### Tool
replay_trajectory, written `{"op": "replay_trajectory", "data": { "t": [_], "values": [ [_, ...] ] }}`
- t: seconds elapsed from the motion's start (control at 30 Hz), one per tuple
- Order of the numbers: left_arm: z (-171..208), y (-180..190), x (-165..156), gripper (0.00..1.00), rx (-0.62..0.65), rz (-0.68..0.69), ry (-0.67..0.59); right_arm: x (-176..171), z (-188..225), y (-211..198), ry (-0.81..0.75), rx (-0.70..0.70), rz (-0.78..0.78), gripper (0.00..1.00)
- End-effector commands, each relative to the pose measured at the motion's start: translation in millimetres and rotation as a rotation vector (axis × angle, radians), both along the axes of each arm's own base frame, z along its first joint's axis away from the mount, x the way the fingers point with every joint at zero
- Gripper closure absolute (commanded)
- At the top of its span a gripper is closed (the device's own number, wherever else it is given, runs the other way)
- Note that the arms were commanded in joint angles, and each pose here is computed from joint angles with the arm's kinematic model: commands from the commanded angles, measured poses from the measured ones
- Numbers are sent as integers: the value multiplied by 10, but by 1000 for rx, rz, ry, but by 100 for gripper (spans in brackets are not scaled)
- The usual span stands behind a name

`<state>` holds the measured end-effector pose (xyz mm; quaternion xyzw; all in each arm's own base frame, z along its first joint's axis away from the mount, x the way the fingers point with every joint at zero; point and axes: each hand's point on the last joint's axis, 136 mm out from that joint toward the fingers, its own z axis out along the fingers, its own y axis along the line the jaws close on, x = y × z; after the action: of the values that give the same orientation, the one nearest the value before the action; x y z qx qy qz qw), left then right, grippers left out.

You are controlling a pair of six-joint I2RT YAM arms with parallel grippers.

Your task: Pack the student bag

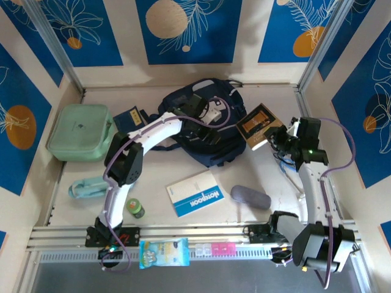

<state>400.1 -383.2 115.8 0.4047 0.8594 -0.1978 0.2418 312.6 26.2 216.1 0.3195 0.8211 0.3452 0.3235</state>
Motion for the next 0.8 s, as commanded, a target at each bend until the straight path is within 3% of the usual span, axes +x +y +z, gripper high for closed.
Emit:
{"op": "replay_trajectory", "data": {
  "t": [0.0,0.37,0.53,0.77],
  "values": [
    [-200,-68,-110,19,52,-74,40,-33,269,-116,-65,-25,-56,92],
    [-507,-195,-147,23,190,-107,38,-87,202,-171,-40,37,-91,92],
    [-565,-52,40,23,301,-26,-4,-100,181,-172,-32,43,-97,92],
    [-416,-147,118,46,242,22,-22,-131,145,-186,-27,44,-113,92]
  ]
}}
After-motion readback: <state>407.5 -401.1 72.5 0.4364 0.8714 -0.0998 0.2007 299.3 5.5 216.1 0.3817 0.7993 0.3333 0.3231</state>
